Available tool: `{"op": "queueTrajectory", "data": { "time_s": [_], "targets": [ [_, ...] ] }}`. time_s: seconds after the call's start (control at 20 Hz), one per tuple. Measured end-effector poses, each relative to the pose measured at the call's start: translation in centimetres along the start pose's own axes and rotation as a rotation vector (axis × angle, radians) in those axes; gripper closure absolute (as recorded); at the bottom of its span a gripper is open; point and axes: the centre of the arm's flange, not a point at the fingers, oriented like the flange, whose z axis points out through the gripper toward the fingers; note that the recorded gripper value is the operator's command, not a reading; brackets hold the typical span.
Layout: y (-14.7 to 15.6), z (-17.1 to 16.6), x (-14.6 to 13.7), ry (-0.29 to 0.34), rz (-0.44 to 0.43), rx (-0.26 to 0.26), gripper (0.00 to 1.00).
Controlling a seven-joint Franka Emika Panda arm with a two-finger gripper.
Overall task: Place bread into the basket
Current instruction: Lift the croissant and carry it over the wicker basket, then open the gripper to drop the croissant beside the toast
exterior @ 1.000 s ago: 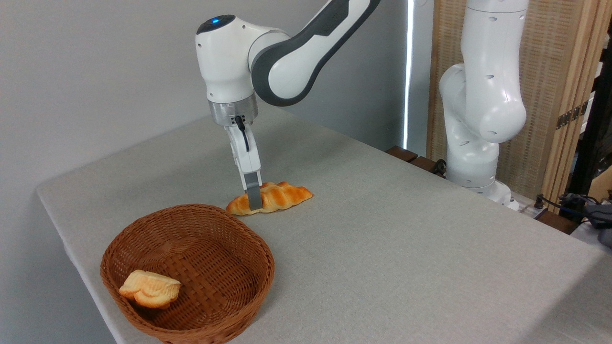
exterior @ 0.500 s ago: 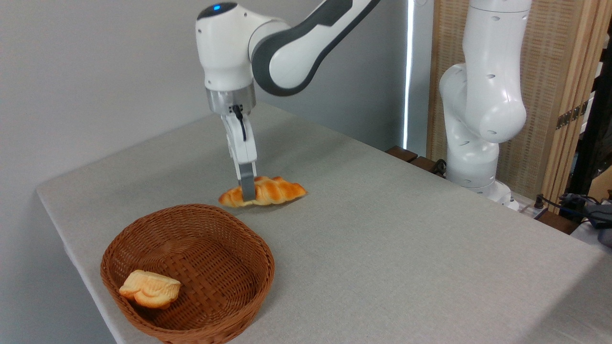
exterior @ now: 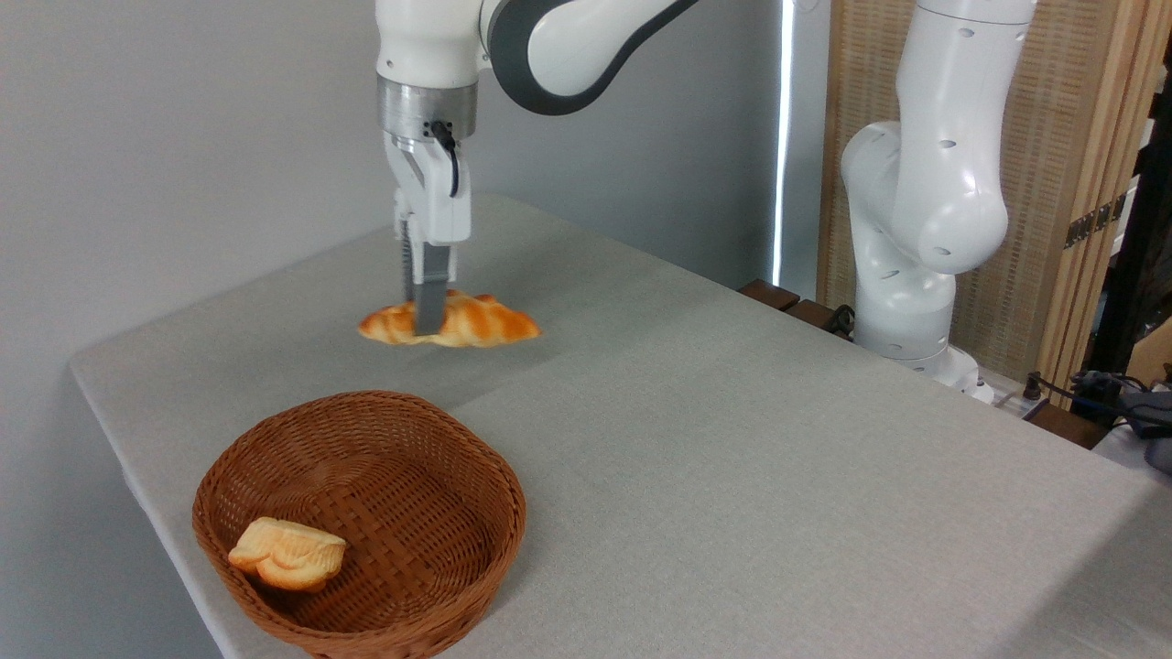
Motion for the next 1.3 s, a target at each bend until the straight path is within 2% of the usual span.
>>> {"op": "queueTrajectory", "data": {
  "time_s": [0.25,0.3,0.35,0.45,0.5,0.55,0.6,0.8,1.3],
  "targets": [
    [-6.0,-1.2,-2.2,0.134,-0.104,0.141,0.65],
    [-6.9,-1.2,-2.6,0.152,-0.12,0.165,0.59],
    [-7.7,-1.1,-2.9,0.167,-0.132,0.188,0.46],
    [-9.1,-0.8,-3.7,0.19,-0.166,0.215,0.41],
    [-9.7,-0.6,-4.2,0.197,-0.189,0.215,0.29],
    [-10.0,-0.2,-4.5,0.199,-0.208,0.21,0.06],
    [-10.3,0.2,-4.8,0.199,-0.224,0.203,0.0],
    [-11.3,1.3,-5.6,0.204,-0.274,0.195,0.0],
    [-11.4,1.2,-5.6,0.206,-0.275,0.196,0.0]
  ]
}}
